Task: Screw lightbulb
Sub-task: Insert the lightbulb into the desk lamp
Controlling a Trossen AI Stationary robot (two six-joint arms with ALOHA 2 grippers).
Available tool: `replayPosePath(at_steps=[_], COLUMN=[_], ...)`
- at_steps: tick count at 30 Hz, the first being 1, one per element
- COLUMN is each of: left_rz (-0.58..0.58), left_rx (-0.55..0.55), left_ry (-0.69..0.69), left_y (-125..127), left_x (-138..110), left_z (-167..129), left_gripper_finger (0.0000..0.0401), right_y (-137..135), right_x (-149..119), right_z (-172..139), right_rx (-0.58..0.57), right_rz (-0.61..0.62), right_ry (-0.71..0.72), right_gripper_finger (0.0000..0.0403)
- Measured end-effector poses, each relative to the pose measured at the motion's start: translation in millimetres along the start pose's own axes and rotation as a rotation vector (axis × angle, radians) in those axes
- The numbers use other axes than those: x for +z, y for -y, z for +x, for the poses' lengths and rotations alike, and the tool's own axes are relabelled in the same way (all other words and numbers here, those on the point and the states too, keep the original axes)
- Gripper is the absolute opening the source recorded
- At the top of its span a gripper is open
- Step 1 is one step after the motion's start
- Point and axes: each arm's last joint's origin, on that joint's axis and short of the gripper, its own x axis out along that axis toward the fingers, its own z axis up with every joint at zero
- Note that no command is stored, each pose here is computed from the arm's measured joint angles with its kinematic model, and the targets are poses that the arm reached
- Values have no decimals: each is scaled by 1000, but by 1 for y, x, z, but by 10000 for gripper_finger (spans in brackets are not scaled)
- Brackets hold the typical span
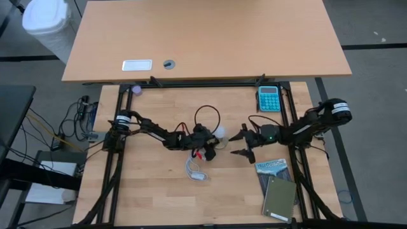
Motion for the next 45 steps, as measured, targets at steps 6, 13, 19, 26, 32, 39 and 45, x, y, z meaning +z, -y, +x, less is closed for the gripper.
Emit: replayPosePath(at_steps=[6,13,19,26,32,39,45], left_rz=[5,24,26,25,19,1,0], left_rx=[-35,-86,-91,-95,-82,-18,-37], left_ry=[0,-3,-9,-13,-15,3,-2], left_y=[1,4,4,5,5,1,1], left_x=[1,1,1,0,0,1,1], left_z=[0,0,0,-1,-1,0,0], left_gripper_finger=[188,188,188,188,188,188,188], right_y=[13,27,22,13,8,-7,2], right_x=[4,9,11,9,6,10,5], right_z=[4,27,29,30,22,2,1], right_rx=[-131,-74,-15,23,45,154,-129], right_rz=[-21,-45,-67,-57,-24,8,-19], right_ry=[16,-8,-3,-19,-31,13,4], right_gripper_finger=[283,283,280,274,268,266,257])
